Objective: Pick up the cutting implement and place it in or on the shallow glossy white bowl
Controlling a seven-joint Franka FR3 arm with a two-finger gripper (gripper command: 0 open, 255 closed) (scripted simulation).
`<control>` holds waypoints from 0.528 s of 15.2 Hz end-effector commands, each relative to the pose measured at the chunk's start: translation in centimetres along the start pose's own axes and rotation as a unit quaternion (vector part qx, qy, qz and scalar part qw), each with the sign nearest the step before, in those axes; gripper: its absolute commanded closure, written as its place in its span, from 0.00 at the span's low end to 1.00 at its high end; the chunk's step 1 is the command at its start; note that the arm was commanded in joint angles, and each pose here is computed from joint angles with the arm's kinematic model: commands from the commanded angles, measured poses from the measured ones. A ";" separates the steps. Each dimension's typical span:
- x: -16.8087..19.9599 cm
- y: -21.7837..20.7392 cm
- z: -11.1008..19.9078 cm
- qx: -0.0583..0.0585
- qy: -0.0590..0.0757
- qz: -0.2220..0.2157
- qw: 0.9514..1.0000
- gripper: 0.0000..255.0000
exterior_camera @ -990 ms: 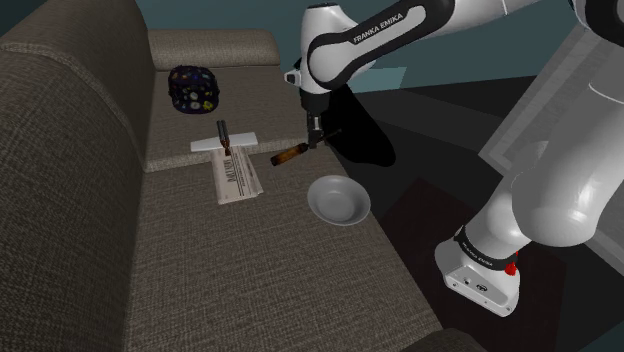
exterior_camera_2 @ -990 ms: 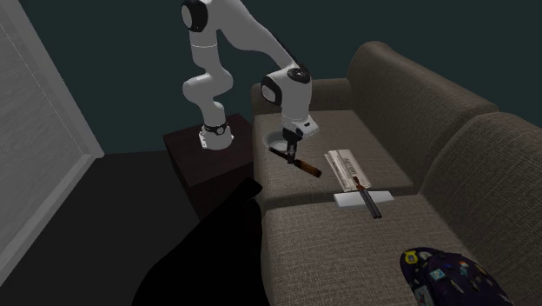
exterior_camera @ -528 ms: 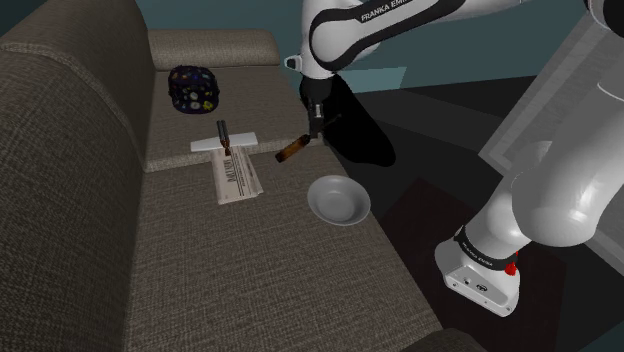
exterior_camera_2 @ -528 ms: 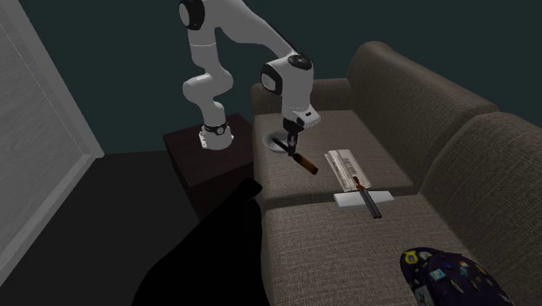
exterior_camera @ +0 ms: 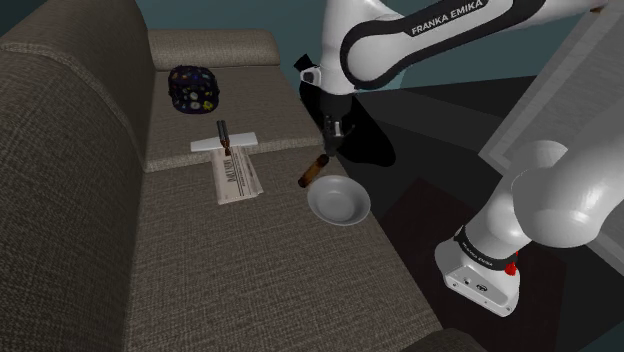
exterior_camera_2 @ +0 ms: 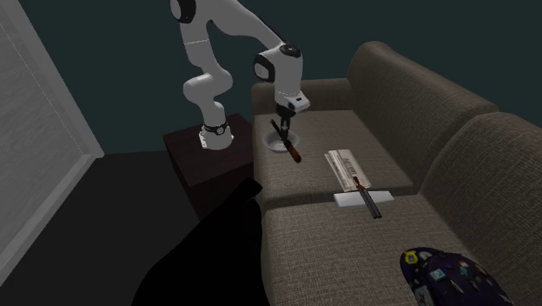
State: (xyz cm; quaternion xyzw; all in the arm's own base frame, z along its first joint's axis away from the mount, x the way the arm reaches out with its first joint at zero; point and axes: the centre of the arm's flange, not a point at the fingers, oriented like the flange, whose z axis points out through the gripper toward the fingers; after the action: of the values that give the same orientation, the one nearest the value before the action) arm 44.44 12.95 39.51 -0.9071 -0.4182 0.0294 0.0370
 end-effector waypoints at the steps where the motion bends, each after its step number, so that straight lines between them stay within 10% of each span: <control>1: -1.1 -2.4 0.5 0.000 0.000 0.001 1.000 1.00; 8: -3.7 -9.0 1.7 0.000 0.000 0.001 1.000 1.00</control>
State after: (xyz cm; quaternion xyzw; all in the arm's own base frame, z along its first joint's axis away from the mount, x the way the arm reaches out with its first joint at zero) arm 35.50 15.90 39.12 -0.9072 -0.4182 0.0292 0.0367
